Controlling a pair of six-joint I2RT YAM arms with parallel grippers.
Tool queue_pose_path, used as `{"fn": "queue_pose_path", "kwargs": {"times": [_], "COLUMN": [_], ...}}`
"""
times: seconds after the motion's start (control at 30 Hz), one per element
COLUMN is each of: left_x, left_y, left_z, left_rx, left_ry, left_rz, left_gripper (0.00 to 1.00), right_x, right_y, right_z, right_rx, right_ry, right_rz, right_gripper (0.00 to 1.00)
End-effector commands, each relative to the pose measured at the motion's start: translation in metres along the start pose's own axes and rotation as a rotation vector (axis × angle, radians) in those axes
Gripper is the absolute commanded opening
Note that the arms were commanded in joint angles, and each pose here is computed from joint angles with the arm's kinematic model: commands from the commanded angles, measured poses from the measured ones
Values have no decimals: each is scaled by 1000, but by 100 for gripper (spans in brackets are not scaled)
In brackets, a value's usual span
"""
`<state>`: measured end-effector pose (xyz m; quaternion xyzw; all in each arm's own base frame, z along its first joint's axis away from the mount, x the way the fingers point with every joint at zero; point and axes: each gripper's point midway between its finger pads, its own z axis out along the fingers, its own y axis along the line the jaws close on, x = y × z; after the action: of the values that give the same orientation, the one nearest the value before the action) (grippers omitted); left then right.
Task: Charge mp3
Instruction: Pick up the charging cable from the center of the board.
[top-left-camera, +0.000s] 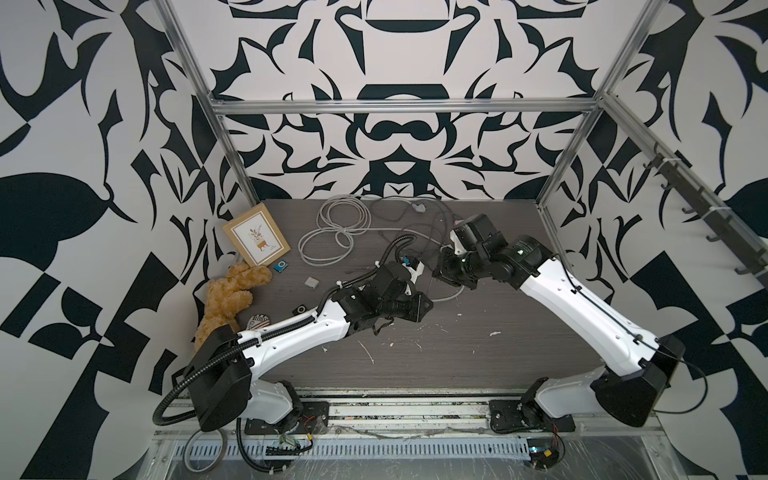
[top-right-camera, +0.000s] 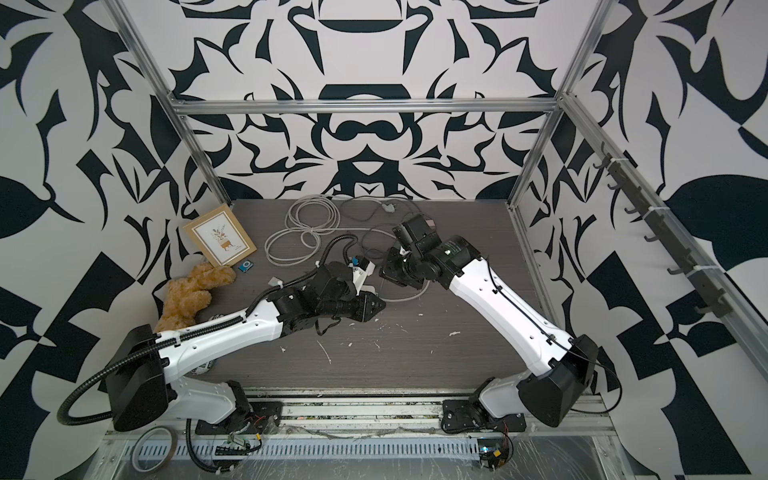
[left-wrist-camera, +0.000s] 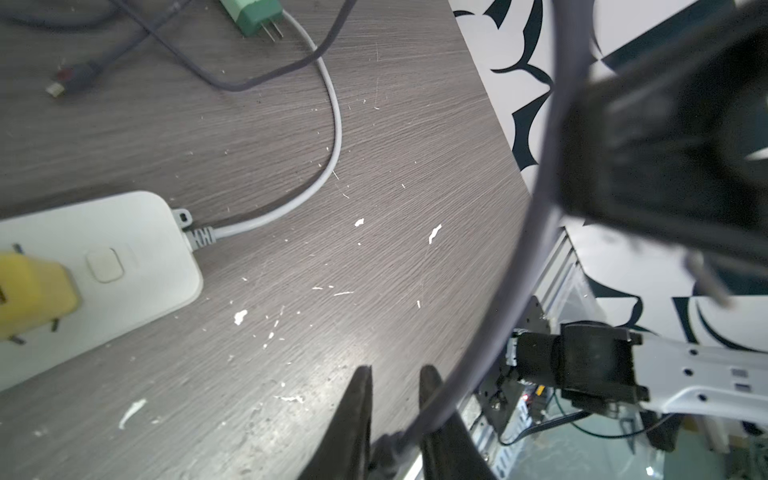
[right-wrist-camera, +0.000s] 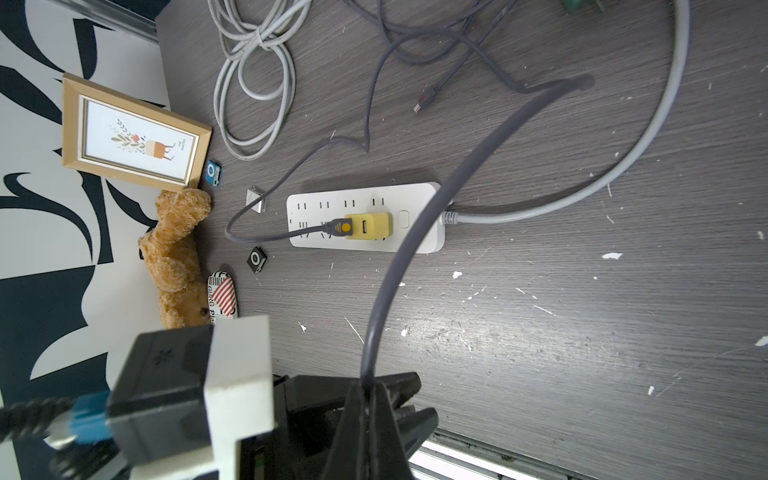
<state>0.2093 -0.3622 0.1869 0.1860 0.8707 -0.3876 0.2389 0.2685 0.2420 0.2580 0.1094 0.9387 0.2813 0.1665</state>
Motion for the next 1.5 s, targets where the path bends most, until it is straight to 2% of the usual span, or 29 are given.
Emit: {"fn": "queue_pose_path", "kwargs": {"times": [0.0, 0.07, 0.2, 0.23, 0.27, 0.33, 0.4, 0.53, 0.67, 0.93, 1.17, 1.3, 1.33, 1.37, 1.43, 1.47], "left_x": [-6, -6, -10, -14, -18, -27, -36, -42, -43, -50, -53, -54, -56, -58, -69, -75], "left_y": [-6, -7, -5, -7, -11, -21, -33, -61, -74, -81, -79, -76, -73, -69, -47, -29], "left_z": [-5, -8, -16, -21, -27, -40, -55, -75, -77, -79, -77, -73, -70, -68, -65, -65], "left_rx": [27, 37, 77, 105, 146, 237, 325, 489, 555, 577, 555, 533, 513, 480, 342, 232], "left_ry": [-13, -12, -13, -15, -11, 0, 21, 104, 158, 161, 153, 156, 145, 131, 58, 10], "left_rz": [23, 29, 0, -9, -22, -47, -59, -73, -68, -39, -18, -4, 3, 12, 15, -3], "left_gripper": [22, 20, 2, 0, 0, 0, 0, 0, 0, 0, 0, 0, 0, 7, 56, 67], "right_x": [0, 0, -2, -3, -4, -7, -3, 6, 4, -8, -7, -5, -5, -7, -20, -34], "right_y": [10, 12, 25, 31, 37, 47, 55, 59, 66, 58, 53, 58, 58, 57, 60, 56], "right_z": [-13, -15, -18, -20, -25, -36, -43, -45, -48, -43, -24, -18, -15, -15, -24, -28], "right_rx": [-63, -74, -140, -182, -223, -312, -409, -531, -601, -595, -576, -603, -597, -592, -605, -585], "right_ry": [-28, -30, -39, -51, -67, -115, -140, -144, -175, -186, -133, -97, -89, -94, -139, -177], "right_rz": [8, 10, -1, -13, -35, -88, -129, -144, -149, -98, -54, -27, -16, -3, 49, 93], "right_gripper": [0, 0, 0, 4, 16, 33, 44, 51, 52, 50, 28, 2, 0, 0, 0, 0]}}
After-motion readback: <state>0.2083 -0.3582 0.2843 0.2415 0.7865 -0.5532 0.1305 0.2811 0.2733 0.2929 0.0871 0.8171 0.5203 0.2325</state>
